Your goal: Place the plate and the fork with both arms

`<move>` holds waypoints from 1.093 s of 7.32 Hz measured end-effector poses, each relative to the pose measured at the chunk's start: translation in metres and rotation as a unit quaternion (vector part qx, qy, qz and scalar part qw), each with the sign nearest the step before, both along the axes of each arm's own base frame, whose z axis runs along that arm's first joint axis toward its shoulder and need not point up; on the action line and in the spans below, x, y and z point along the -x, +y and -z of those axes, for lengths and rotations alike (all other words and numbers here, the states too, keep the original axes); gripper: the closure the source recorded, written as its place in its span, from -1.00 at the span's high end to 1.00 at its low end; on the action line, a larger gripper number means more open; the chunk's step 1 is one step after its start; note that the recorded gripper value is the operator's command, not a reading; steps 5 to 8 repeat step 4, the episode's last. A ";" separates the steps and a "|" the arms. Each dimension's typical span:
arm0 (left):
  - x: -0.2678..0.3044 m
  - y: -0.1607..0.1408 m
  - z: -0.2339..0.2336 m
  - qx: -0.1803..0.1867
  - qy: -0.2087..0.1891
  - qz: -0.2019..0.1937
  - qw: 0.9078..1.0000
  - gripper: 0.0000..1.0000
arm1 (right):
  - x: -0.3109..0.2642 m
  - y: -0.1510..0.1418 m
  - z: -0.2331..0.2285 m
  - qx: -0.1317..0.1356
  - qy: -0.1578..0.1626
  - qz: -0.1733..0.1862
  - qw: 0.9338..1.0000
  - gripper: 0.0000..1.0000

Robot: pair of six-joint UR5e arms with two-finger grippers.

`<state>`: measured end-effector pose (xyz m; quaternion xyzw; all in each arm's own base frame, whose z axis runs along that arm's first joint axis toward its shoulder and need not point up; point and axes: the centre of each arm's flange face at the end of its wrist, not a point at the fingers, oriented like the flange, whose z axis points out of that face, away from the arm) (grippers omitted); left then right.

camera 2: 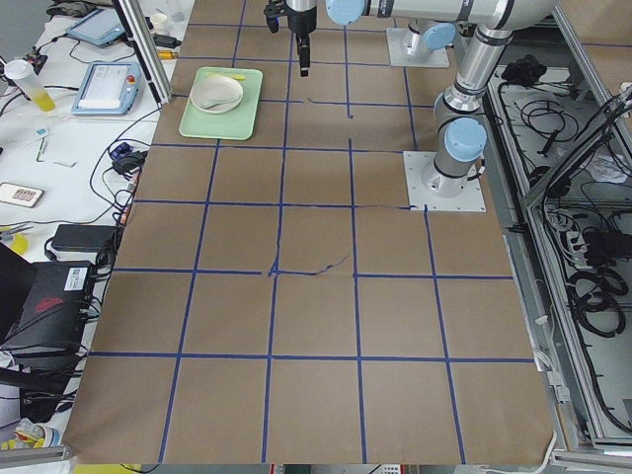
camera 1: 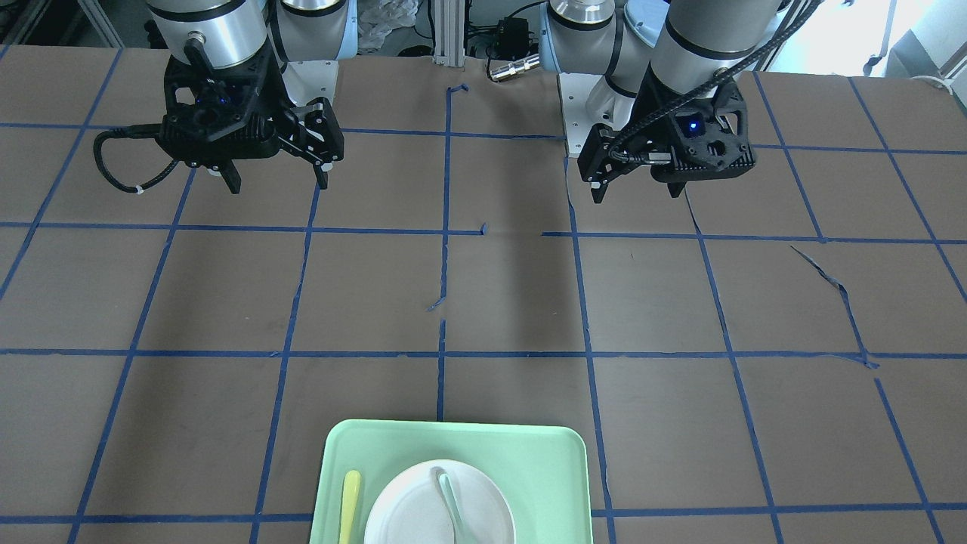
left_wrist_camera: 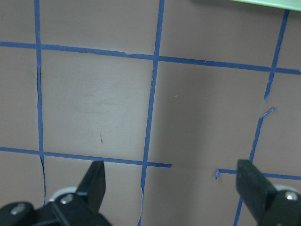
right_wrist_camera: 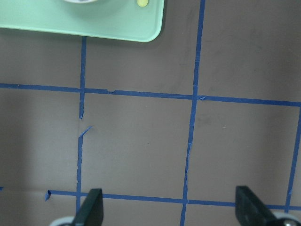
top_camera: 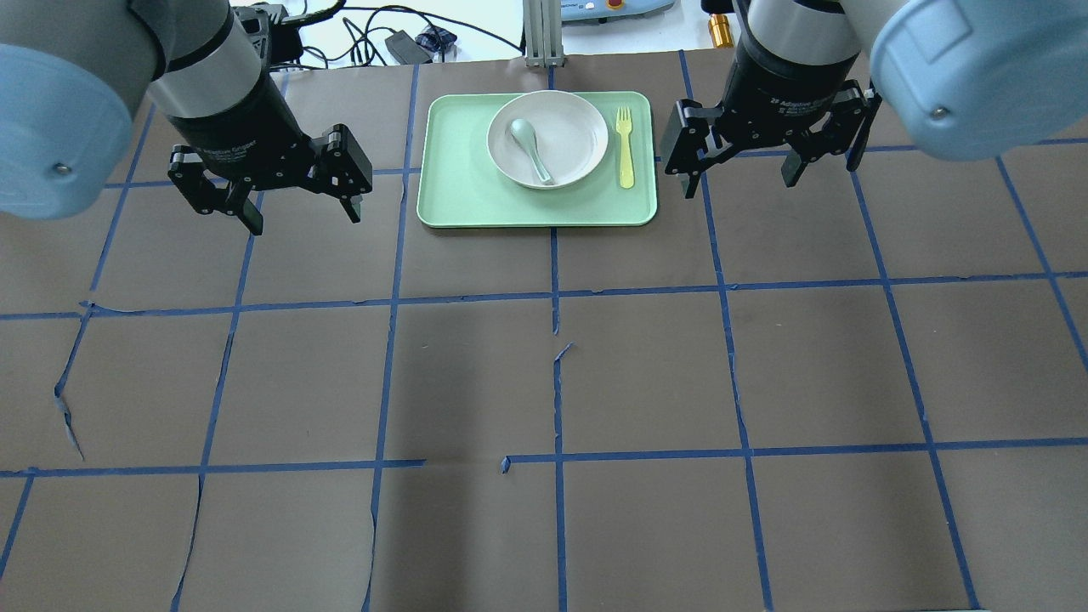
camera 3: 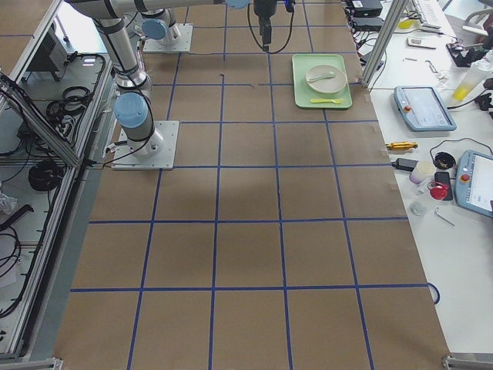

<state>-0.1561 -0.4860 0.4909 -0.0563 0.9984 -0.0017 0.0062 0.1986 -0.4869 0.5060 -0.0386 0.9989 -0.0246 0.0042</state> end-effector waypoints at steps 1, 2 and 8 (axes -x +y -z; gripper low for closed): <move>0.001 -0.001 -0.004 0.005 0.003 0.004 1.000 1.00 | 0.000 -0.003 0.002 0.004 0.001 0.000 1.000 1.00; 0.004 -0.001 -0.007 0.009 0.005 0.010 1.000 1.00 | 0.000 -0.005 0.002 0.009 0.002 0.000 1.000 1.00; 0.012 0.000 -0.007 0.012 0.006 0.024 1.000 1.00 | 0.000 -0.006 0.001 0.014 0.002 0.000 1.000 1.00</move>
